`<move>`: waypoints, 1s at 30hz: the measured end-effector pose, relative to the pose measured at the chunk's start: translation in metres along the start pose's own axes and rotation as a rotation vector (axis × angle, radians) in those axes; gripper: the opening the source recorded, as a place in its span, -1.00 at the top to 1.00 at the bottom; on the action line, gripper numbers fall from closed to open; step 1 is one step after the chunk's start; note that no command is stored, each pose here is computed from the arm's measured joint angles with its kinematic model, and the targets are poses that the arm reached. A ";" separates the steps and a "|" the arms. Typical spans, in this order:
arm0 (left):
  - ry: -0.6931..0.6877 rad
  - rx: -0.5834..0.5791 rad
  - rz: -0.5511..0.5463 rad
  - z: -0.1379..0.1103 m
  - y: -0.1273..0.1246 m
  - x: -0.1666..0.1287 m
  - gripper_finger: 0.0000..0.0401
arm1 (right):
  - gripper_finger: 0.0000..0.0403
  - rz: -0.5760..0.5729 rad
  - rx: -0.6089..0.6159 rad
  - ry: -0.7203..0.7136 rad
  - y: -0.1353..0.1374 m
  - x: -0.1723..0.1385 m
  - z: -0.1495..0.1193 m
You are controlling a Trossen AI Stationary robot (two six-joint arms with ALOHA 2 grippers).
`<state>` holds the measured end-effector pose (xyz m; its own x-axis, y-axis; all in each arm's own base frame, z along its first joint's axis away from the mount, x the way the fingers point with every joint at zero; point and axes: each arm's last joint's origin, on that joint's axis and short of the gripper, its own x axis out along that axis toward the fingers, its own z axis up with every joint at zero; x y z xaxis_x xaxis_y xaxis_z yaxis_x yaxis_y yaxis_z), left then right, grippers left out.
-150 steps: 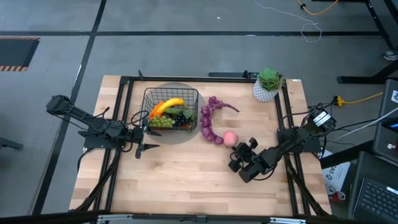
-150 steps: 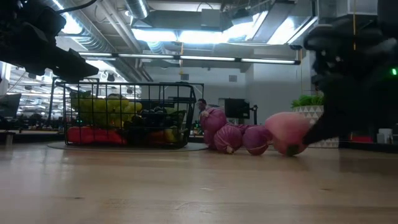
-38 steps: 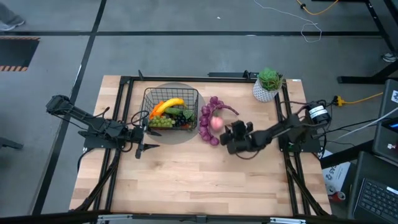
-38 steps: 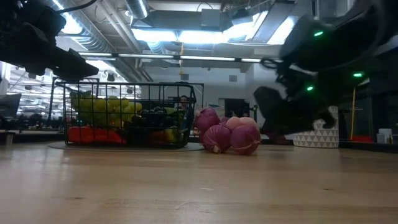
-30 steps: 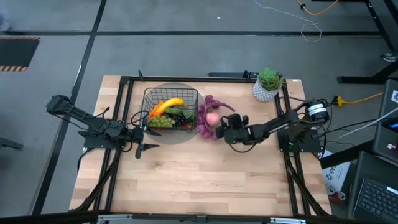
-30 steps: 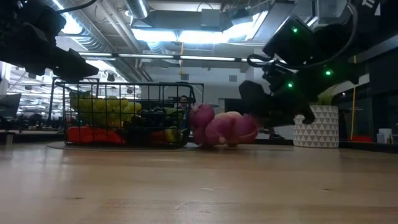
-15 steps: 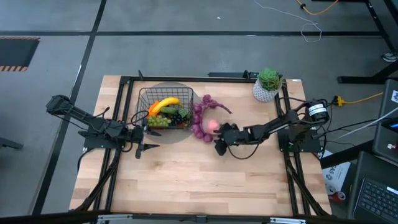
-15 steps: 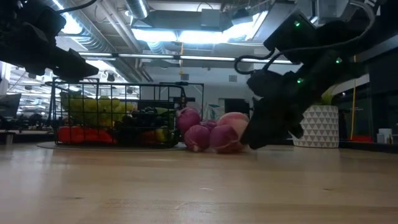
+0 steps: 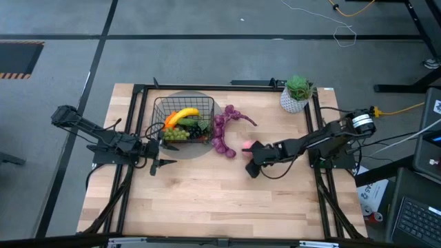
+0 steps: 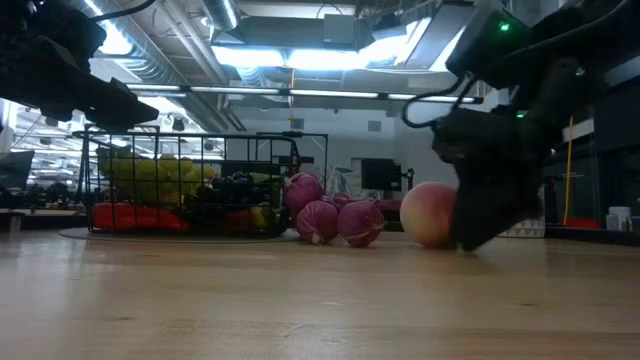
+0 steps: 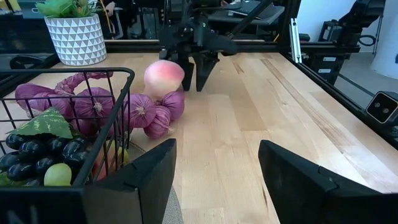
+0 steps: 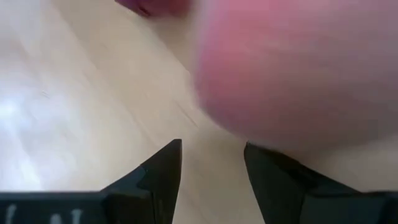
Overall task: Build produce basket
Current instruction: Put the peach into the wire basket
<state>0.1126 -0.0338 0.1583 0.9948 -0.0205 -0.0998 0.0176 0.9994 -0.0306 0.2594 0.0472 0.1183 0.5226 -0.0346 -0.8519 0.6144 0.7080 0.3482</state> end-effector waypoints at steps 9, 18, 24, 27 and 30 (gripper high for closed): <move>0.000 0.000 0.000 0.000 0.000 0.000 -0.12 | 0.16 -0.266 0.120 0.038 -0.025 -0.029 -0.009; 0.000 0.000 0.000 0.000 0.000 0.000 -0.12 | 0.22 -0.344 0.125 -0.289 -0.022 -0.031 0.004; -0.001 0.000 0.000 0.000 0.000 0.000 -0.12 | 0.22 -0.192 0.084 -0.151 -0.012 -0.029 0.000; 0.000 0.000 0.000 0.000 0.000 0.000 -0.12 | 0.22 -0.150 0.093 -0.092 -0.008 -0.029 -0.006; 0.000 0.000 0.000 0.000 0.000 0.000 -0.12 | 0.22 -0.097 0.085 -0.076 0.000 -0.030 -0.012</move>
<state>0.1126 -0.0338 0.1584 0.9948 -0.0206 -0.0994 0.0176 0.9994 -0.0309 0.2366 0.0572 0.1394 0.4996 -0.1557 -0.8521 0.7104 0.6367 0.3001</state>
